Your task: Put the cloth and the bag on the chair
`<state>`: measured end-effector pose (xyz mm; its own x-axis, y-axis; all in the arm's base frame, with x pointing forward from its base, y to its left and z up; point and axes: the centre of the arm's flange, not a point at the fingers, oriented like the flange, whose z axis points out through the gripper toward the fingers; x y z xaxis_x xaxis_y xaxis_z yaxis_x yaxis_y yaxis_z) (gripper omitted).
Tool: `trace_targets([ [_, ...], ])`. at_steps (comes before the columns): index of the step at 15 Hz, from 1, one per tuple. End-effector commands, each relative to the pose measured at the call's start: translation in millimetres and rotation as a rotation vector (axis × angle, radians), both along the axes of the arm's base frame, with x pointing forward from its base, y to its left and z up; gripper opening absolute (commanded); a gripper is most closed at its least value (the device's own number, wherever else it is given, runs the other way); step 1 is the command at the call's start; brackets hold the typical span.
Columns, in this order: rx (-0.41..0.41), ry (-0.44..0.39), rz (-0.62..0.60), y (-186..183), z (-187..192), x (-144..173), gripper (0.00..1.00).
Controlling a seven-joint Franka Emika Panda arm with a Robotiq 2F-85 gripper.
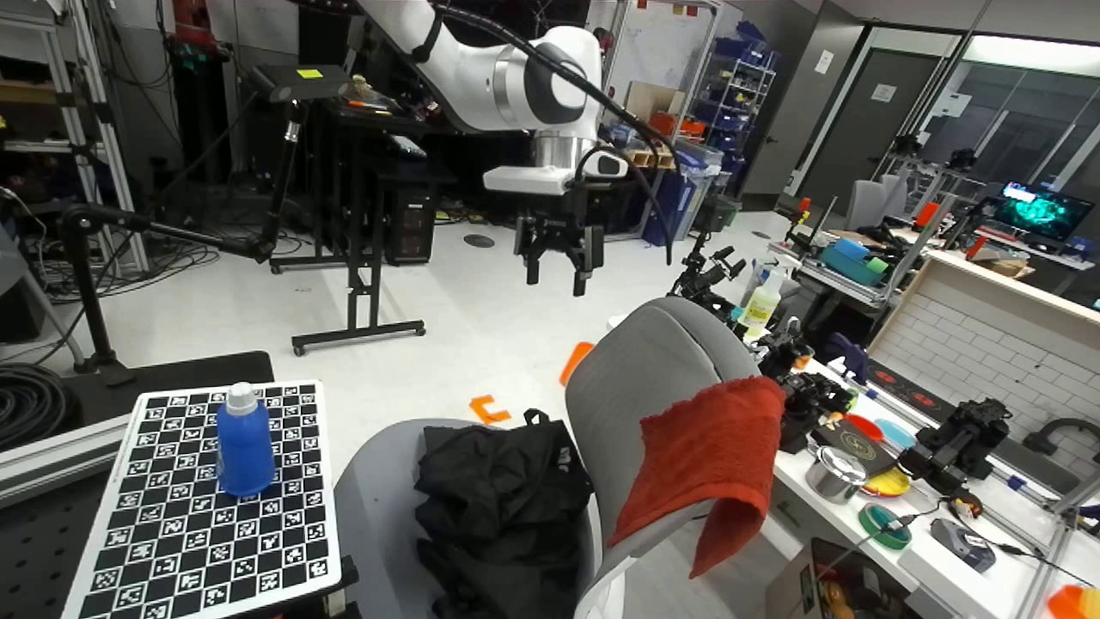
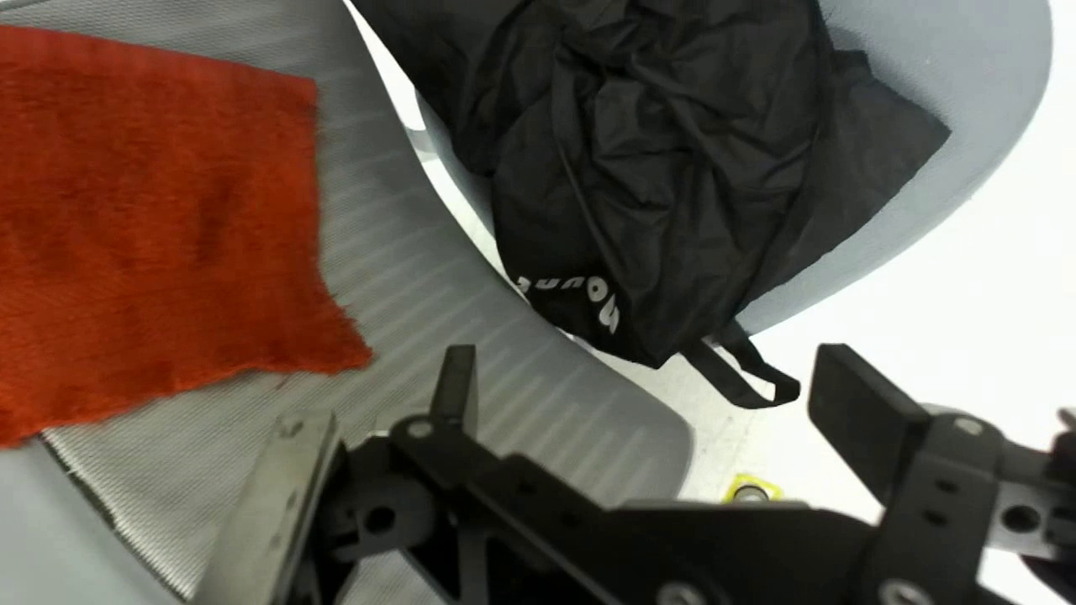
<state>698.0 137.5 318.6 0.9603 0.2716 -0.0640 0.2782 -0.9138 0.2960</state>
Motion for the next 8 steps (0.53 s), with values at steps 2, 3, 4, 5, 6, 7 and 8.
trace_targets([
  [2,0.021,0.005,0.068,-15,-77,-73,1.00],
  [3,0.020,0.005,0.086,-17,-96,-78,1.00],
  [4,0.023,0.005,0.107,-18,-117,-84,1.00],
  [5,0.021,0.008,0.125,-18,-132,-93,1.00],
  [6,0.020,0.009,0.147,-16,-148,-100,1.00],
  [7,0.013,0.003,0.174,-14,-163,-104,1.00],
  [8,0.009,0.002,0.192,-13,-172,-107,1.00],
])
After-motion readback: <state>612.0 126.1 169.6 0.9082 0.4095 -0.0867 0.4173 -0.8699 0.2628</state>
